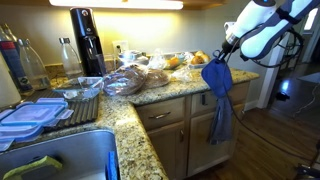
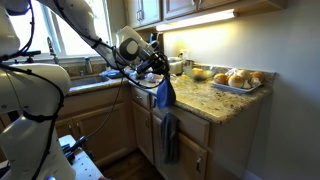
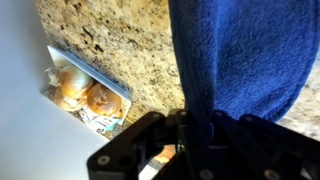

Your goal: Put the blue cloth hanging on the left on top of the counter

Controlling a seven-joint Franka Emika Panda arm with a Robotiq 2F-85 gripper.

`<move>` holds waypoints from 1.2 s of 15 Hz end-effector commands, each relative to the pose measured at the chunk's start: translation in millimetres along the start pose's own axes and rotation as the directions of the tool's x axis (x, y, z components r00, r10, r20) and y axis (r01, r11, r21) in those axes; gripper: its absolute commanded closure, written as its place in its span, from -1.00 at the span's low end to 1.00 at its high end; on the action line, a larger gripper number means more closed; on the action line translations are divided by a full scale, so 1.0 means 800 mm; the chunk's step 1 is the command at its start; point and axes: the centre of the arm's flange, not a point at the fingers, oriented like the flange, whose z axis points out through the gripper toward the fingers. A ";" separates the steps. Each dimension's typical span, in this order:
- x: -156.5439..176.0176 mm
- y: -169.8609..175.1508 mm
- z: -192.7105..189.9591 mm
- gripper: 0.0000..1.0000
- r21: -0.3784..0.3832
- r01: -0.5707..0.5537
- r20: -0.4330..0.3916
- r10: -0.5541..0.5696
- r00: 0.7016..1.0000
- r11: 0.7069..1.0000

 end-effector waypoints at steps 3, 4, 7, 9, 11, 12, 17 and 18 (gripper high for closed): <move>0.037 0.044 0.049 0.85 -0.016 0.002 -0.069 -0.003 0.998 1.000; 0.042 0.050 0.059 0.85 -0.017 0.002 -0.072 -0.003 0.997 1.000; 0.057 0.065 0.083 0.85 -0.015 0.010 -0.082 -0.011 0.997 1.000; 0.066 0.077 0.100 0.85 -0.006 0.013 -0.095 -0.013 0.995 1.000; 0.072 0.087 0.118 0.85 0.010 0.009 -0.108 -0.008 0.994 1.000; 0.073 0.091 0.126 0.85 0.016 0.005 -0.109 -0.004 0.994 1.000; 0.071 0.086 0.140 0.07 0.053 0.002 -0.053 0.001 0.999 0.999; 0.068 0.083 0.138 -0.05 0.059 -0.003 -0.039 0.005 0.999 0.998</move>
